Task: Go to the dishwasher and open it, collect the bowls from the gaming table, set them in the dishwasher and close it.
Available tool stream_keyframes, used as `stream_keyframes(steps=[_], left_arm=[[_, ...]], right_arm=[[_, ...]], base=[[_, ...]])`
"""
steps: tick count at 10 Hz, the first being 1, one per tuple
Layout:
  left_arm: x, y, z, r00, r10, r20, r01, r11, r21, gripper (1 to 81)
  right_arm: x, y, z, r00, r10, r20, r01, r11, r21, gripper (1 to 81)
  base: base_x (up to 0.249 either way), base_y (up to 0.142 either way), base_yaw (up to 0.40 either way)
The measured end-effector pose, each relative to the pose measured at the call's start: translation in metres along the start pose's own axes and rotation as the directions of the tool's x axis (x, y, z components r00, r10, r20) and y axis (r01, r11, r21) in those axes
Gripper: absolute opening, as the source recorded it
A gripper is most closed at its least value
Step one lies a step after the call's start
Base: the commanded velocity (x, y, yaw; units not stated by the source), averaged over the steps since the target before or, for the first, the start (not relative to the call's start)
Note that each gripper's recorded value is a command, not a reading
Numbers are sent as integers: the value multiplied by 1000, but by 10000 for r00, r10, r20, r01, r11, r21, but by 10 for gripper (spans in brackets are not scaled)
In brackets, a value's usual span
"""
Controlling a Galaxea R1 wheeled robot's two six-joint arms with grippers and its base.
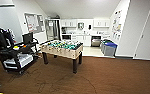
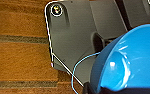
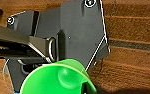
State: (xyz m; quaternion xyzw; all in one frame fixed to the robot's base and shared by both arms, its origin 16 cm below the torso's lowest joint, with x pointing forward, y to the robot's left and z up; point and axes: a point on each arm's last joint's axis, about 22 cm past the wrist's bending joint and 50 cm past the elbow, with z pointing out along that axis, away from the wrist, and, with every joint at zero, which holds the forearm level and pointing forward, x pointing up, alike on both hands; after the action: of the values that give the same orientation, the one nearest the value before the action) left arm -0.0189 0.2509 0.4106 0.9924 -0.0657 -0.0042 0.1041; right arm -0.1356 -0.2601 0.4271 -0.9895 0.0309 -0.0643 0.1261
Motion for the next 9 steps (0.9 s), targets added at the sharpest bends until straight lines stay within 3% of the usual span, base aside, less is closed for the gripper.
stream_keyframes(steps=[5,8,9], left_arm=[[-10,13,3,9999,-16,124,18,9999,-145,10],[8,12,3,9999,14,-127,-16,9999,-145,10],[4,11,2,10000,7,-70,-8,9999,-122,10]], right_arm=[[-8,-13,3,9999,29,133,-31,9999,135,10],[10,-9,5,9999,-22,-104,23,10000,90,10],[3,-10,4,10000,-2,-17,2,10000,96,10]], base=[[69,0,0],[115,0,0],[115,0,0]])
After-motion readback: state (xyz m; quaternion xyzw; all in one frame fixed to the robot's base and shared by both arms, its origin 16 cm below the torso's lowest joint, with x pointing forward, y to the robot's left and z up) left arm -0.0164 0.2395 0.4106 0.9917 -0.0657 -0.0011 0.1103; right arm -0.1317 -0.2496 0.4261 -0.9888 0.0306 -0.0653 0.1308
